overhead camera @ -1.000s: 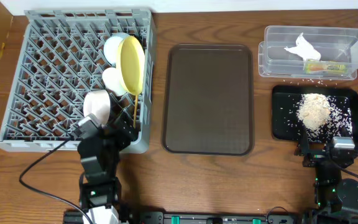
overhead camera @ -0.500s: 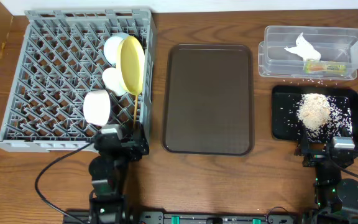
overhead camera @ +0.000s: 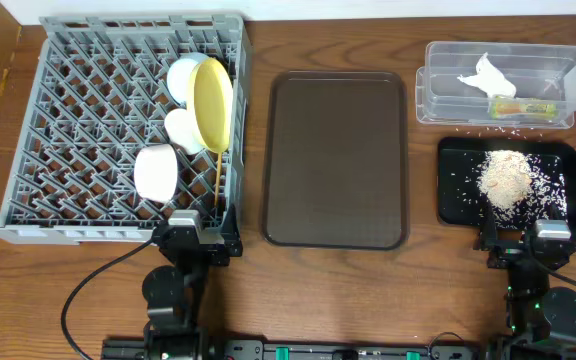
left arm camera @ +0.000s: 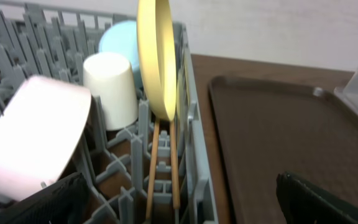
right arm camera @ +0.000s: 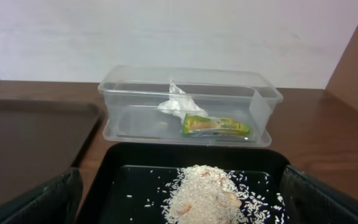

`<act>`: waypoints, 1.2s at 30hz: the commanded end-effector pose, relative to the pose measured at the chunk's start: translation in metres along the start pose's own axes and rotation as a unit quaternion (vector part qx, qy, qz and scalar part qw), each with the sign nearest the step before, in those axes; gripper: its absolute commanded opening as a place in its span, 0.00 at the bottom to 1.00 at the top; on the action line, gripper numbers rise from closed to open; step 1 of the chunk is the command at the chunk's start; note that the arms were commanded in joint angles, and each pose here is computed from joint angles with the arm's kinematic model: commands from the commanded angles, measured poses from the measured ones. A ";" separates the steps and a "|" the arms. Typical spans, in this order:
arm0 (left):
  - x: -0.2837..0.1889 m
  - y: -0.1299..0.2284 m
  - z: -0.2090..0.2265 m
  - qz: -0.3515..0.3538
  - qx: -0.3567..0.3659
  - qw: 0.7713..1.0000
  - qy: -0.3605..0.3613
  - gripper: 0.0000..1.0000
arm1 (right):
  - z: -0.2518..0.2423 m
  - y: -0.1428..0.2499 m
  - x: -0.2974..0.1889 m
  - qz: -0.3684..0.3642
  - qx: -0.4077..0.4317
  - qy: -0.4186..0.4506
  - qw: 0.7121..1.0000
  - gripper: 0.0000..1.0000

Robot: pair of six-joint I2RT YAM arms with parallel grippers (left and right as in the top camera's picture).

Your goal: Sort waste into correct bins and load items into the dishwasher

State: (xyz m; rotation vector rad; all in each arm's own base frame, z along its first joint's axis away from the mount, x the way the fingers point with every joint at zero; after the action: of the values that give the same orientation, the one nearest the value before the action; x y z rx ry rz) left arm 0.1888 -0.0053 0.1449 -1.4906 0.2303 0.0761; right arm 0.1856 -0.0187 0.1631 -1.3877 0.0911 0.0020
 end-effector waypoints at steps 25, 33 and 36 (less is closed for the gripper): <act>-0.005 -0.001 0.007 -0.024 -0.017 0.999 -0.038 0.98 | 0.005 0.001 0.000 0.002 0.004 -0.014 1.000 0.99; -0.005 -0.002 -0.005 -0.028 0.047 0.999 0.000 0.98 | 0.005 0.001 0.000 0.002 0.004 -0.014 1.000 0.99; -0.005 -0.003 -0.009 -0.032 0.068 0.997 0.016 0.98 | 0.005 0.001 0.000 0.002 0.004 -0.014 1.000 0.99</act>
State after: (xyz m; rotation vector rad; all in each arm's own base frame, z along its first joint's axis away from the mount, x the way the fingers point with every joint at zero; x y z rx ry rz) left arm 0.1846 -0.0059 0.1611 -1.4304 0.1331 0.0185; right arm 0.1855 -0.0188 0.1631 -1.3876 0.0914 0.0017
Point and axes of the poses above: each gripper's point midway between its finger pads, its own x axis out along the fingers, its own z axis along the line the jaws close on, y = z × x, the point moved 6 cm from there along -x, back along the fingers, and after that the axes turned 12 degrees about x, right-handed, at the moved point
